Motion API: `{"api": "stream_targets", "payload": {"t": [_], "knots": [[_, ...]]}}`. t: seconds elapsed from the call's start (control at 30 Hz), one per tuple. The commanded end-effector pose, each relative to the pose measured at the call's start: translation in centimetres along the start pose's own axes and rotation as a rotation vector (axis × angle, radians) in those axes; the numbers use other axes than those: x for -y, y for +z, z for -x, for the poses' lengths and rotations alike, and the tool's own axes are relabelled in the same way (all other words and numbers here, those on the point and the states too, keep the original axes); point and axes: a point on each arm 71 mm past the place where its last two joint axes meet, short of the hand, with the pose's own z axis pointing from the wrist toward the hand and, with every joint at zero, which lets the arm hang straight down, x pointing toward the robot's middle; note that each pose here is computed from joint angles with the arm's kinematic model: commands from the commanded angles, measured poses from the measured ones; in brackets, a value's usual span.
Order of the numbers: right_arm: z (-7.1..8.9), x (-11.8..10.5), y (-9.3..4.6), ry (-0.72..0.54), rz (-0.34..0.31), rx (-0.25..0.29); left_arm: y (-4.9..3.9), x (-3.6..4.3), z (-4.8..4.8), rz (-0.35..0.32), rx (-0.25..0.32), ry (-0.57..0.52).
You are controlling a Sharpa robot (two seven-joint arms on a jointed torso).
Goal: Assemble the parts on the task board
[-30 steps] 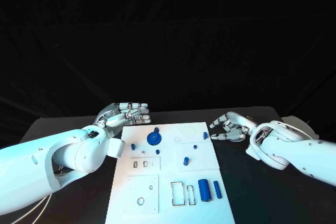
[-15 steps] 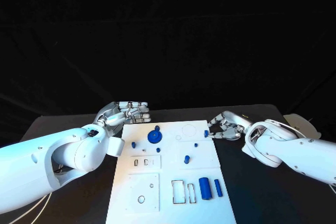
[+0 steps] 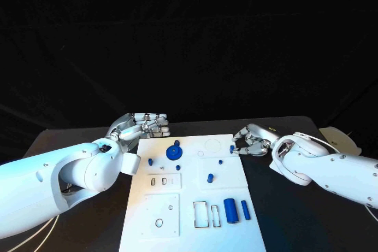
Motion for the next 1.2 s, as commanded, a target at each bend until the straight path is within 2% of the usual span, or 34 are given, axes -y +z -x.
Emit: {"api": "stream_targets", "payload": {"t": [0.03,1.2], "knots": [[-0.18,-0.13,0.13,-0.056,0.01,-0.014,0.02,0.07,-0.29,-0.003,-0.023,-0.009],[-1.11,-0.63,0.64,-0.071,0.016,-0.046,-0.03,0.07,-0.25,0.0,-0.023,-0.009]]}}
